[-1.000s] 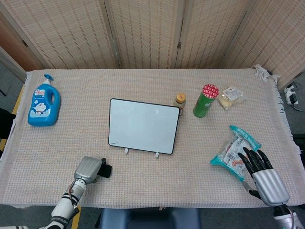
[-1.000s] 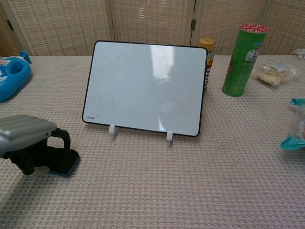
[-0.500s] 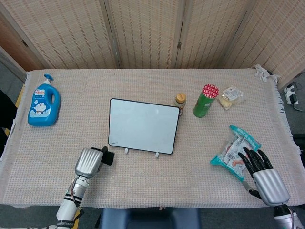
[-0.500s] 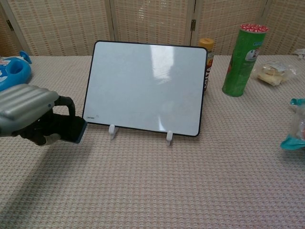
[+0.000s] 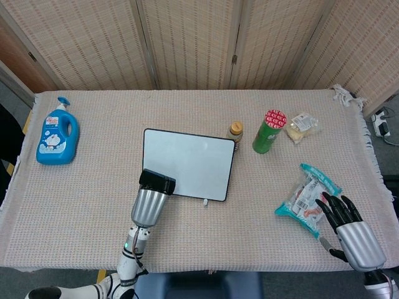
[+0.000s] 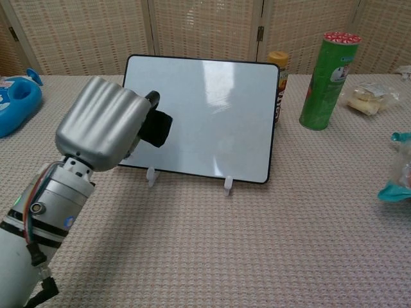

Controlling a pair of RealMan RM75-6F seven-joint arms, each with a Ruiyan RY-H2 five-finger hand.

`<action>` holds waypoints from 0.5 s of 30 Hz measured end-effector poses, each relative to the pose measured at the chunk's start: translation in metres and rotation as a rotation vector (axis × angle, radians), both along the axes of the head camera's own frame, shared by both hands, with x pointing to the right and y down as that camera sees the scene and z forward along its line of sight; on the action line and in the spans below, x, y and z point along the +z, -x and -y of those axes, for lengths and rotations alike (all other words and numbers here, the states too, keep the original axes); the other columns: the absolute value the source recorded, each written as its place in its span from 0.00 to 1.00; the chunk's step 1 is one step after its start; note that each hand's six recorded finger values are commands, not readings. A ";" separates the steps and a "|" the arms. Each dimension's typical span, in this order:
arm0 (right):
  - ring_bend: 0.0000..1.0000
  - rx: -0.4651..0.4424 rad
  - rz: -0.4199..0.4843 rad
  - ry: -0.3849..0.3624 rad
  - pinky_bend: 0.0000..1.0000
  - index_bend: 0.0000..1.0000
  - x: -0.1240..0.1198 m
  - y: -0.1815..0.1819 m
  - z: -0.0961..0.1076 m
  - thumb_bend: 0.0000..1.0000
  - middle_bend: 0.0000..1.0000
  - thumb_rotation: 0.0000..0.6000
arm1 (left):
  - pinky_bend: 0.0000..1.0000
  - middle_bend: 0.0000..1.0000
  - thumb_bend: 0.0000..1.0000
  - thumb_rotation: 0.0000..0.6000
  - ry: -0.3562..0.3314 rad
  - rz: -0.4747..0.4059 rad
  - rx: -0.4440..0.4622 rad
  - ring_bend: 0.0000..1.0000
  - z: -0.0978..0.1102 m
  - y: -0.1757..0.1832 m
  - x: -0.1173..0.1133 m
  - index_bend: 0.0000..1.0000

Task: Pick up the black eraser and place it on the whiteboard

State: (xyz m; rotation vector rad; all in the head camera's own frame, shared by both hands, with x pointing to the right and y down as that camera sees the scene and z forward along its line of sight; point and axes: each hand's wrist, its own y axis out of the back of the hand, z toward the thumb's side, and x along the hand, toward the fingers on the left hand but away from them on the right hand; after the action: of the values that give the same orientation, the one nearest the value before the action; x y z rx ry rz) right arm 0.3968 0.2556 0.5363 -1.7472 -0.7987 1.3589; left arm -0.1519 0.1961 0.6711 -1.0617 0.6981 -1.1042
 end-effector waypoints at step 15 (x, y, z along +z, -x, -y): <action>0.07 0.007 0.025 0.004 0.00 0.00 -0.004 -0.005 0.005 0.31 0.00 1.00 | 1.00 1.00 0.41 1.00 0.038 0.054 0.013 0.93 0.016 -0.041 0.029 0.64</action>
State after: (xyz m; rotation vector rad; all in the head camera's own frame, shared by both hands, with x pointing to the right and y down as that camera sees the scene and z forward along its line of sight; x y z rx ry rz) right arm 0.4013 0.2505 0.5325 -1.7691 -0.8174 1.3466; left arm -0.1105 0.1796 0.7003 -1.0632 0.6288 -1.1345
